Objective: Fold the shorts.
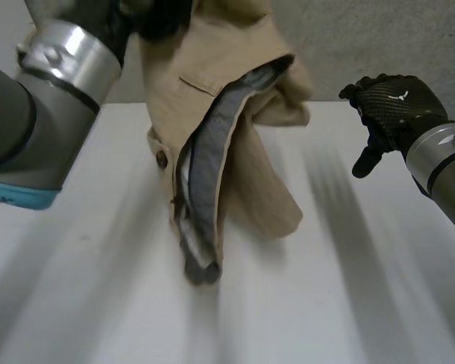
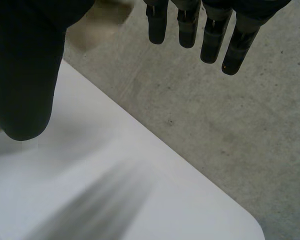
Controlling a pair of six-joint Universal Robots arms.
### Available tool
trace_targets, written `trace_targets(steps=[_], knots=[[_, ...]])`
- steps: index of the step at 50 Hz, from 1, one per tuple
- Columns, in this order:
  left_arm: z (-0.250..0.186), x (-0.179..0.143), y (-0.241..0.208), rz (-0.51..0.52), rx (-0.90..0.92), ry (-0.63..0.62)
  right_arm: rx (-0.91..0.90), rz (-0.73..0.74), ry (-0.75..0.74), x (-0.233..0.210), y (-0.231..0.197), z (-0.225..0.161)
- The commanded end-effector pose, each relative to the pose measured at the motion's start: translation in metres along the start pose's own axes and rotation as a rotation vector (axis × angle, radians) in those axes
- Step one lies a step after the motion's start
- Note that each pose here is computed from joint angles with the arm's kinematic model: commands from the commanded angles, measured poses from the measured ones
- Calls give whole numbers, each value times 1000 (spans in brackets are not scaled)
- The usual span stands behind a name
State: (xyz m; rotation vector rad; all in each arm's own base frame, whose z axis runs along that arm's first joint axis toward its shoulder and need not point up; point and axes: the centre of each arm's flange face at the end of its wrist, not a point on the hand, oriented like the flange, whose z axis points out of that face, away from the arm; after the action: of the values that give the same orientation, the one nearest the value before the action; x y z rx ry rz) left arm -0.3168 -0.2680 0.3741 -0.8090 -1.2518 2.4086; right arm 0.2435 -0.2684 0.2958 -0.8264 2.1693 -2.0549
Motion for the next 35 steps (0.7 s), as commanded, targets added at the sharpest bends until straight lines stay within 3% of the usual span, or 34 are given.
trace_targets(steps=[1,7,11,16,22,30,35], knots=[[-29,31,115,-57,-320,75,9,0,2,1,-3,-2],[-56,47,159,-98,-519,115,9,-2,4,1,-3,-2],[-59,25,168,-73,-592,7,11,-1,-2,0,-3,-3],[-55,-2,142,-41,-574,-118,-1,1,-19,-4,0,-2],[-73,-7,110,-45,-603,-130,-13,-6,-101,-20,4,-7],[-110,-8,89,-41,-651,-134,-27,-57,-425,-85,19,-37],[-118,-36,104,-29,-694,-221,14,-89,-623,-124,35,-56]])
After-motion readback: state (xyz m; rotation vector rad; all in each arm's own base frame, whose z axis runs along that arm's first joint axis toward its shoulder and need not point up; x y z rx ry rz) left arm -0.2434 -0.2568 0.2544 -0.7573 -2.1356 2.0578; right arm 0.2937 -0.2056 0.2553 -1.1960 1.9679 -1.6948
